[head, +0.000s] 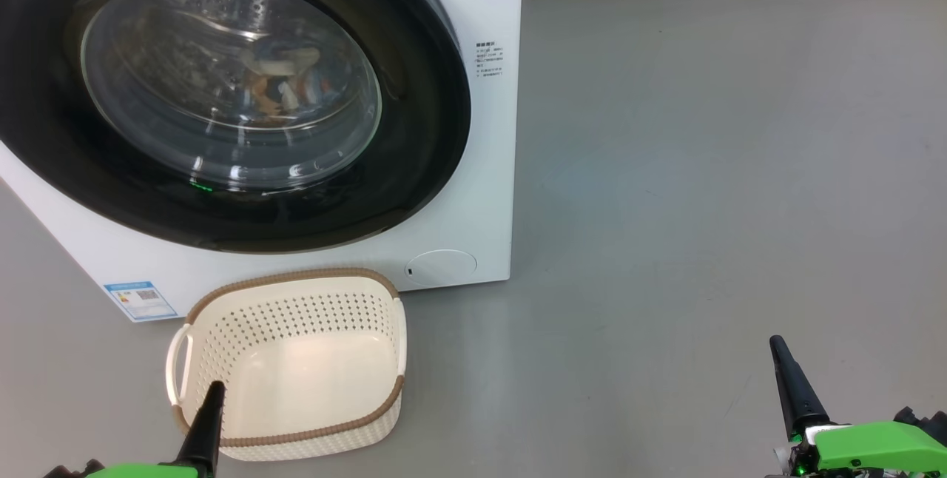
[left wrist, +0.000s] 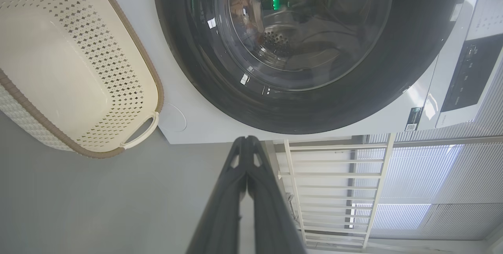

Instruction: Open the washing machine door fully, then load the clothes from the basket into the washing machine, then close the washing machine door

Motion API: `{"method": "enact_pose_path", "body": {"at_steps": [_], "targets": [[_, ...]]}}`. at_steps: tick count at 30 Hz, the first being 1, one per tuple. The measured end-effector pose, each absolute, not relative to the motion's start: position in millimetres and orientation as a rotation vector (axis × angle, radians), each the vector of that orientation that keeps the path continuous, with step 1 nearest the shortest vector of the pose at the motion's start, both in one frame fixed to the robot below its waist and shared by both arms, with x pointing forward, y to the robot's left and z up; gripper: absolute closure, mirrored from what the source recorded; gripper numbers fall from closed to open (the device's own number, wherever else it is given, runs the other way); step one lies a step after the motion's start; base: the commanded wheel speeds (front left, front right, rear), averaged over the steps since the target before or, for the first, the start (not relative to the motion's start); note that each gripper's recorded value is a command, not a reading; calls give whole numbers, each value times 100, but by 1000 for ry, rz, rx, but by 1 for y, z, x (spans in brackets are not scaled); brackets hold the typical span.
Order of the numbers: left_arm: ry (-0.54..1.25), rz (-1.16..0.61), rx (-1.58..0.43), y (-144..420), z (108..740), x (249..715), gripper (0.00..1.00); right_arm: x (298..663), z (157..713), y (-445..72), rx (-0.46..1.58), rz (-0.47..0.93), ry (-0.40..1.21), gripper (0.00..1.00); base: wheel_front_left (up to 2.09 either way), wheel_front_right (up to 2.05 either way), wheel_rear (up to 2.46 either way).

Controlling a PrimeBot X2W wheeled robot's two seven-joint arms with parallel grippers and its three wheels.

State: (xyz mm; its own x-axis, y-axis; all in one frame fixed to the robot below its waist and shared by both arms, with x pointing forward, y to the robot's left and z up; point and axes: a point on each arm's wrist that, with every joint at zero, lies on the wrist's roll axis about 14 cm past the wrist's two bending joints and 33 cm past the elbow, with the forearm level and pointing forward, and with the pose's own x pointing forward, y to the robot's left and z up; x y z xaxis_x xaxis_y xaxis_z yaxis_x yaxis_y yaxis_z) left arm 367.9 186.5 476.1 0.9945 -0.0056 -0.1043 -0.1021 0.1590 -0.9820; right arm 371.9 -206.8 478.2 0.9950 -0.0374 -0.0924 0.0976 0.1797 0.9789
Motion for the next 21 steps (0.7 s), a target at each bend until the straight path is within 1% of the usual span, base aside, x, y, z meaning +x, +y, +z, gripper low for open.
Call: {"method": "enact_pose_path", "body": {"at_steps": [14, 21], "targets": [[88, 44, -1562, 184, 481, 375, 100, 375, 482, -209, 1550, -85, 33, 100, 0, 0, 0], [79, 42, -1589, 185, 483, 377, 100, 377, 485, -209, 1573, -79, 25, 100, 0, 0, 0]]}}
